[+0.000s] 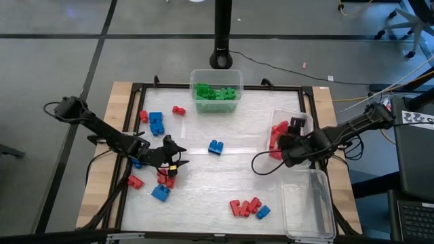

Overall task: Sort blocks
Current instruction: Put the red game piece into the middle right transparent bin

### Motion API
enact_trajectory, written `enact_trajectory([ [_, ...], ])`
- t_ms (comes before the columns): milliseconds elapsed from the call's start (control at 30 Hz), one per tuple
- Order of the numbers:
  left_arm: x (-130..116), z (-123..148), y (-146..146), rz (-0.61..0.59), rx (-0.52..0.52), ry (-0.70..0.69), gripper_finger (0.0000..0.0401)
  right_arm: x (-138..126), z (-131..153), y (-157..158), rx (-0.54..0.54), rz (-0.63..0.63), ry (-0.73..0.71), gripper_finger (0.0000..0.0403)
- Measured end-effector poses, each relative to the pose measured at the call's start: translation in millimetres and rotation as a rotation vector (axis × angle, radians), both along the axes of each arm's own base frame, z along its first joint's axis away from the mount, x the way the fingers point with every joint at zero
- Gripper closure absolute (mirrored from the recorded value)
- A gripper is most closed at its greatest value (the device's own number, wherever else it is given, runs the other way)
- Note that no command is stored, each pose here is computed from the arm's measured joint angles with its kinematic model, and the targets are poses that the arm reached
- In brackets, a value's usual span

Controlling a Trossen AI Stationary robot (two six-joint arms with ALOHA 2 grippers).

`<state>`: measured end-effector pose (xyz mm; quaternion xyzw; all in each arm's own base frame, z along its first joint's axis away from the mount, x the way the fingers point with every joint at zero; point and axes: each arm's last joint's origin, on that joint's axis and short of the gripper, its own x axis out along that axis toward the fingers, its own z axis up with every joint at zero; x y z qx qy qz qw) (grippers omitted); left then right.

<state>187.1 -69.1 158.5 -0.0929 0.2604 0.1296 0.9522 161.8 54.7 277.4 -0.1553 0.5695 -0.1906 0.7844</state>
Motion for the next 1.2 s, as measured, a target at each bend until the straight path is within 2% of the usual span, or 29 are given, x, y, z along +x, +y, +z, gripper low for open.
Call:
enact_trajectory([
  [233,0.0,0.0,-0.1,0.000,-0.001,0.000,0.0150,5.5,-1.4,-7.9,0.025,-0.003,0.030,0.0072],
  [300,0.1,0.1,0.0,0.000,-0.001,-0.001,0.0150,11.7,-1.0,-6.6,0.063,0.030,-0.005,0.0047],
  [400,0.1,0.2,-0.1,0.000,-0.001,-0.002,0.0150,27.1,2.9,0.5,0.118,0.128,-0.131,0.0024],
  [567,0.2,0.2,-0.1,0.000,-0.002,-0.003,0.0150,61.6,13.8,16.3,0.194,0.357,-0.377,0.0014],
  [700,0.2,0.2,-0.1,0.001,-0.002,-0.003,0.0150,89.0,7.9,30.3,0.258,0.529,-0.447,0.0013],
  [1000,0.1,0.2,-0.1,0.000,-0.002,-0.003,0.0150,123.7,-36.6,59.8,0.447,0.710,-0.344,0.0013],
  [1133,0.4,0.4,0.0,0.002,-0.004,-0.006,0.0150,130.3,-48.8,78.4,0.550,0.697,-0.245,0.0013],
  [1200,0.8,0.9,0.2,0.003,-0.005,-0.009,0.0150,132.0,-51.9,89.6,0.564,0.701,-0.195,0.0013],
])
